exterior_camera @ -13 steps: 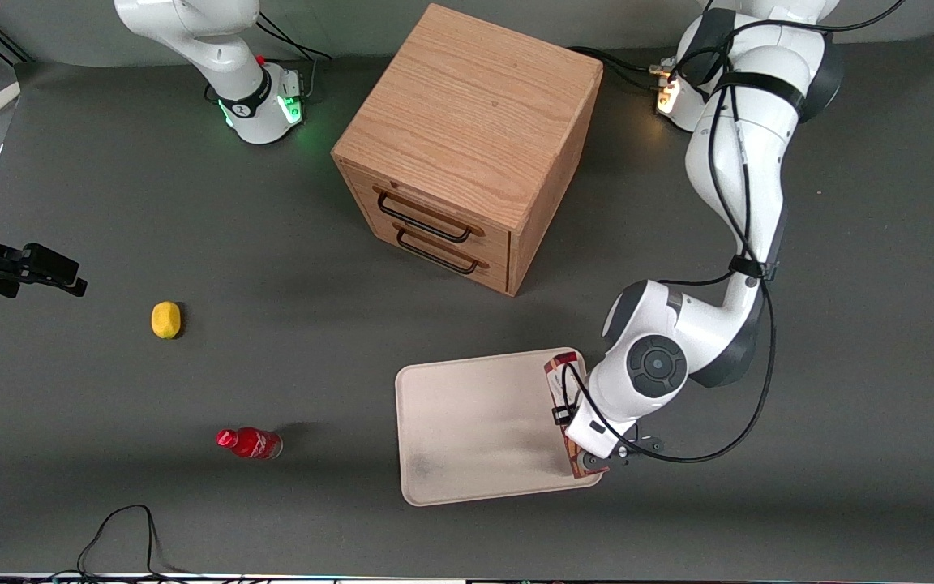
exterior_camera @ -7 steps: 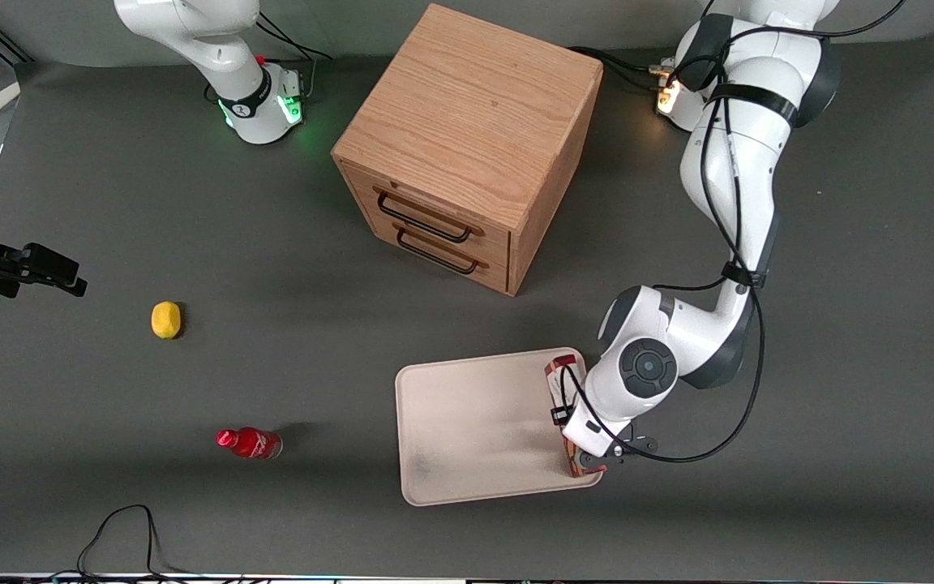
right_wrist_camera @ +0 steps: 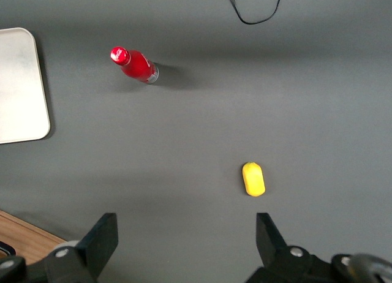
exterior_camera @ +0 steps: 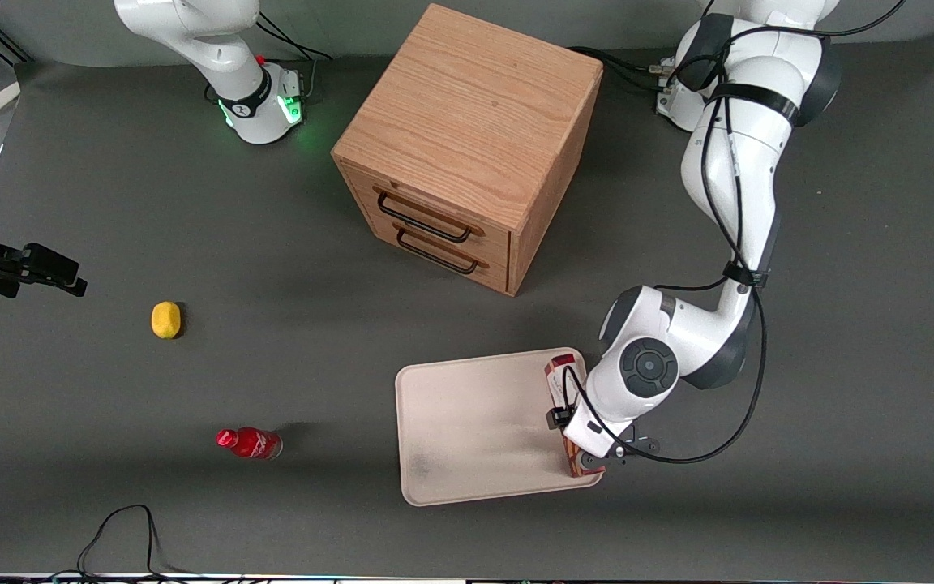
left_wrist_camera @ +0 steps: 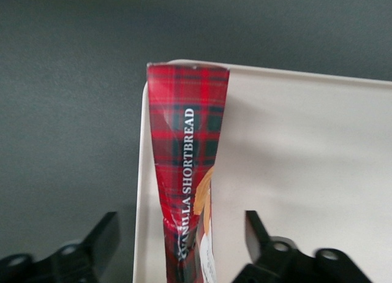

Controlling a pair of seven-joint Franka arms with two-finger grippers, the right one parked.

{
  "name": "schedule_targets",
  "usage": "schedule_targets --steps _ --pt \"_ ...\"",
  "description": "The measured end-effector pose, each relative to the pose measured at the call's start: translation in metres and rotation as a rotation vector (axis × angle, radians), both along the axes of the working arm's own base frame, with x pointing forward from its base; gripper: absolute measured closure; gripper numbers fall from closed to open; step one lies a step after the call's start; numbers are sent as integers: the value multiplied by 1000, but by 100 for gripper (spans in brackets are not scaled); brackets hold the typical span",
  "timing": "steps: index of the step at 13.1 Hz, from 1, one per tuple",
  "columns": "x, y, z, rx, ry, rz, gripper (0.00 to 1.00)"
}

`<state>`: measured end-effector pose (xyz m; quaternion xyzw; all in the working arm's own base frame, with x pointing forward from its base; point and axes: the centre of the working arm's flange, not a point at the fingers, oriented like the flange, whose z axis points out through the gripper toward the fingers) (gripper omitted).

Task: Place red cookie box on tray
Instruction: 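Open the left gripper to release the box on the tray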

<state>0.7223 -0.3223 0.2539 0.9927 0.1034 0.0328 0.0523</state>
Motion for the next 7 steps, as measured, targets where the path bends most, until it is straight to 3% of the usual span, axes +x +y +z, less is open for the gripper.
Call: schedule_targets --steps 2,5,7 --pt "-2 4 20 16 22 0 0" --pt "-9 25 80 65 92 13 0" --pt "-11 55 132 76 94 9 0"
